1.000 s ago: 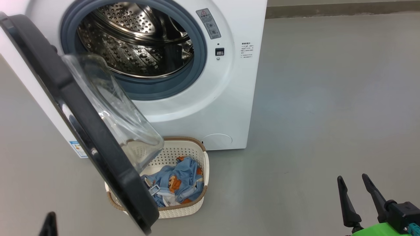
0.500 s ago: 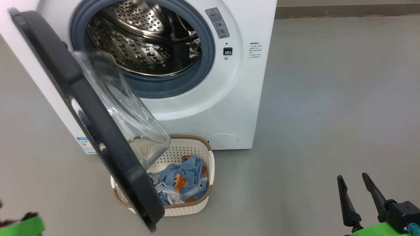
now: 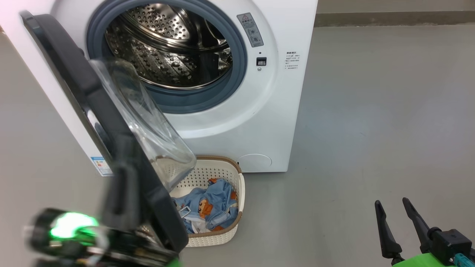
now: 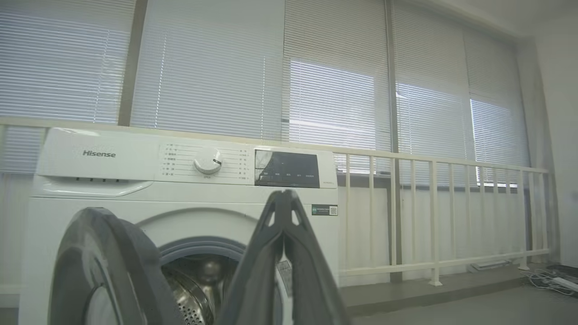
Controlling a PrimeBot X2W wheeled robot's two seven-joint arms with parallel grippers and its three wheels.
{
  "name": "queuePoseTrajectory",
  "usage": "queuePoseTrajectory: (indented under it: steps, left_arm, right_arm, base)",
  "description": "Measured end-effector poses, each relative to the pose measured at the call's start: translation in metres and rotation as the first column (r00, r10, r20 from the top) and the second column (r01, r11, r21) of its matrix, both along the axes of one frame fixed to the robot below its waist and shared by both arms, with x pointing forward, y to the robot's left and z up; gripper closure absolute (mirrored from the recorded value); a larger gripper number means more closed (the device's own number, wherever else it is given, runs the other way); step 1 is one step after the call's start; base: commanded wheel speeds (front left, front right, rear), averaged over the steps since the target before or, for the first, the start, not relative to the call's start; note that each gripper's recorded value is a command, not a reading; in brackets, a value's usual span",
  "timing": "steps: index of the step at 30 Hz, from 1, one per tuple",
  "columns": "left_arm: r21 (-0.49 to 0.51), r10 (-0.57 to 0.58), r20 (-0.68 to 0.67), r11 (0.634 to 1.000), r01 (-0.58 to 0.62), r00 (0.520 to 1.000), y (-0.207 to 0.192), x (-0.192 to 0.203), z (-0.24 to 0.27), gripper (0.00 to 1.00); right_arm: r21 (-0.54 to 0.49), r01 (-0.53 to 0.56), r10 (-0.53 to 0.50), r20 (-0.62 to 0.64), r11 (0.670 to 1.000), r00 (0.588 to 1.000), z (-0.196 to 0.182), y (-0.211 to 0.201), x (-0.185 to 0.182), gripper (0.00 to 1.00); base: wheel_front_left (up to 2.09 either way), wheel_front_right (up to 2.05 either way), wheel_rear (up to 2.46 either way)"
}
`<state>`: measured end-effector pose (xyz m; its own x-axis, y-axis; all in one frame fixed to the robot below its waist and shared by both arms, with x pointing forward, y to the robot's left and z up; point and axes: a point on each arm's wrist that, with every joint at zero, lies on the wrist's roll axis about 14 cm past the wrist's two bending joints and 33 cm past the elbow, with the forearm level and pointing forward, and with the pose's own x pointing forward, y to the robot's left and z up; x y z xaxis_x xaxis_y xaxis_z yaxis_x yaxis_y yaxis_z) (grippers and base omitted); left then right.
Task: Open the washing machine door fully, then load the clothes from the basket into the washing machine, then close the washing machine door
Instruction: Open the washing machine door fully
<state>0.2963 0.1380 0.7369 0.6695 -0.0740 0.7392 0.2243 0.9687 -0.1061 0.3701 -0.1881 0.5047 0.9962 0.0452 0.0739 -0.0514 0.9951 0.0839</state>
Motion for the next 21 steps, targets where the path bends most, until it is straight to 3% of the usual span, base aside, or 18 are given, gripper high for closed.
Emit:
queuePoseTrajectory:
  steps: [4, 9, 13, 21]
  left_arm:
    - [0.002, -0.148, -0.118, 0.989, 0.15, 0.982, -0.042, 0.008, -0.025, 1.0]
    - [-0.044, -0.237, -0.338, 0.971, 0.236, 0.911, -0.068, 0.022, -0.079, 1.0]
    - [-0.053, -0.228, -0.455, 0.972, 0.229, 0.861, -0.073, 0.03, -0.111, 1.0]
    - [-0.05, -0.168, -0.547, 0.984, 0.168, 0.82, -0.064, 0.037, -0.141, 1.0]
  right_arm:
    - [0.003, -0.004, 0.004, -0.009, 1.0, 1.0, -0.003, 0.002, -0.001, 0.0]
    - [0.004, -0.005, 0.005, -0.014, 1.0, 1.0, -0.005, 0.002, -0.002, 0.0]
    - [0.005, -0.003, 0.003, -0.016, 1.0, 1.0, -0.005, 0.002, -0.002, 0.0]
    - [0.006, -0.006, 0.006, -0.019, 1.0, 1.0, -0.006, 0.003, 0.0, 0.0]
  base:
    - [0.0, 0.0, 0.0]
    - [0.0, 0.0, 0.0]
    - [0.0, 0.0, 0.0]
    - [0.0, 0.0, 0.0]
